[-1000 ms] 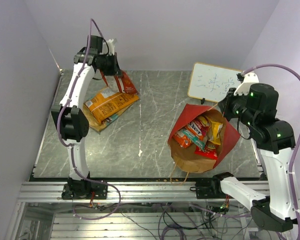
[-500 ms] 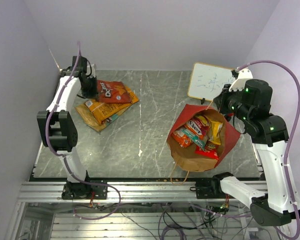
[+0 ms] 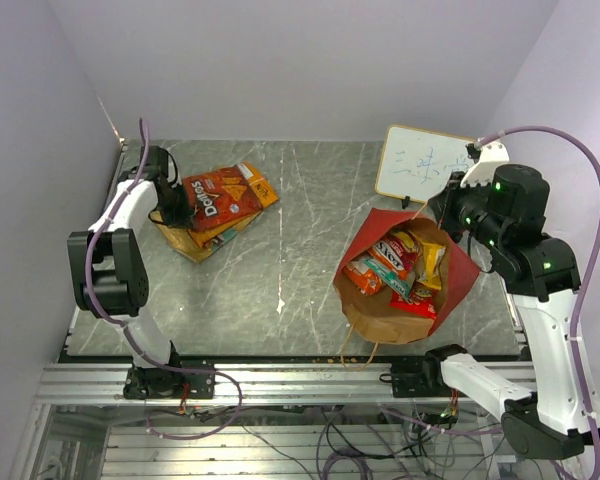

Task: Take the snacks out of the paper bag
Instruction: Place the snack at the center of the board, then take out the snack from the paper bag.

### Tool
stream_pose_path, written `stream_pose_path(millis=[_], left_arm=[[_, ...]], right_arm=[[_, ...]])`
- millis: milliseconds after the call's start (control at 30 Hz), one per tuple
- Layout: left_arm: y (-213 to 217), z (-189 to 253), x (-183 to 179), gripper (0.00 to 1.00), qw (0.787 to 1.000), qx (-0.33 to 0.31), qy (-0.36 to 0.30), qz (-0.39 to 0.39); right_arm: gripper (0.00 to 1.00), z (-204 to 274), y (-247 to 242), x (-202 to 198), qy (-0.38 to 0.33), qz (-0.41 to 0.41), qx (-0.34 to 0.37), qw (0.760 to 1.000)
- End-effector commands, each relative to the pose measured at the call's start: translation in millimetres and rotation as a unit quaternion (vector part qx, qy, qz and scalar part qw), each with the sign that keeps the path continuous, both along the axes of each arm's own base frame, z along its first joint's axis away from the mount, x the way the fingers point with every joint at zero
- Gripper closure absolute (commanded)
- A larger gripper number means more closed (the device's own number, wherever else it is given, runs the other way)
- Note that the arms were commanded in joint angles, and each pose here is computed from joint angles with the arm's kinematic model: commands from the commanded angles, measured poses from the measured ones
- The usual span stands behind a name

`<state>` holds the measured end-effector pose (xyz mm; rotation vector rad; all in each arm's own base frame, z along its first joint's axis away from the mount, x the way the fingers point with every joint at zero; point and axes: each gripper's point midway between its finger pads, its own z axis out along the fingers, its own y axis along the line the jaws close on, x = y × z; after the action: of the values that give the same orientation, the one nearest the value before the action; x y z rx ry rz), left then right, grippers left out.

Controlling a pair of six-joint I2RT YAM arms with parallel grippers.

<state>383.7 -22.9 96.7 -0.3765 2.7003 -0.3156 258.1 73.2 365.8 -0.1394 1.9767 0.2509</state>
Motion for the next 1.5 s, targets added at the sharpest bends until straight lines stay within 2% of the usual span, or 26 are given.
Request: stream_pose_path(millis=[0, 67, 200, 233, 500, 700, 867, 1000, 1067, 1100, 1233, 1333, 1467], left_arm=[[0, 8, 10, 0.93, 0.997, -0.029, -0.033, 0.063], [8, 9, 7, 0.86, 0.996, -0.013, -0.028, 0.086], [26, 30, -3, 0.54, 0.990, 0.019, -0.050, 0.131], [25, 36, -8, 0.50, 0.989, 0.015, -0.057, 0.134], [-28, 66, -67, 0.27, 0.979, -0.108, -0.099, 0.139], [-126, 126, -104, 0.18, 0.957, -0.217, -0.189, 0.044], [-223, 169, -140, 0.22, 0.929, -0.294, -0.221, -0.043], [-295, 192, -185, 0.22, 0.906, -0.299, -0.271, -0.126], [-325, 200, -203, 0.09, 0.894, -0.294, -0.301, -0.152], [-342, 201, -212, 0.05, 0.888, -0.288, -0.315, -0.171], [-408, 195, -244, 0.04, 0.865, -0.242, -0.359, -0.254], [-452, 199, -263, 0.01, 0.837, -0.266, -0.383, -0.288], [-475, 182, -253, 0.01, 0.844, -0.267, -0.388, -0.258]], right_arm=[[1.00, 7, 1, -3, -0.018, 0.000, 0.015, 1.000], [1.00, 8, 3, -5, -0.022, 0.002, 0.021, 1.000], [1.00, 11, 4, -5, -0.022, 0.004, 0.025, 0.999], [1.00, 12, 4, -5, -0.024, 0.003, 0.025, 0.999], [1.00, 9, 7, -5, -0.029, 0.005, 0.040, 0.999], [1.00, 3, 11, -8, -0.018, 0.010, 0.054, 0.998], [1.00, 4, 6, -10, -0.025, -0.002, 0.049, 0.998], [1.00, 9, 4, -7, -0.031, -0.008, 0.048, 0.998], [1.00, 10, 7, -6, -0.030, -0.003, 0.052, 0.998], [1.00, 10, 8, -6, -0.028, -0.002, 0.055, 0.998], [1.00, 8, 8, -10, -0.023, -0.003, 0.060, 0.998], [1.00, 9, 6, -12, -0.029, -0.006, 0.062, 0.998], [1.00, 11, 5, -12, -0.031, -0.006, 0.057, 0.998]])
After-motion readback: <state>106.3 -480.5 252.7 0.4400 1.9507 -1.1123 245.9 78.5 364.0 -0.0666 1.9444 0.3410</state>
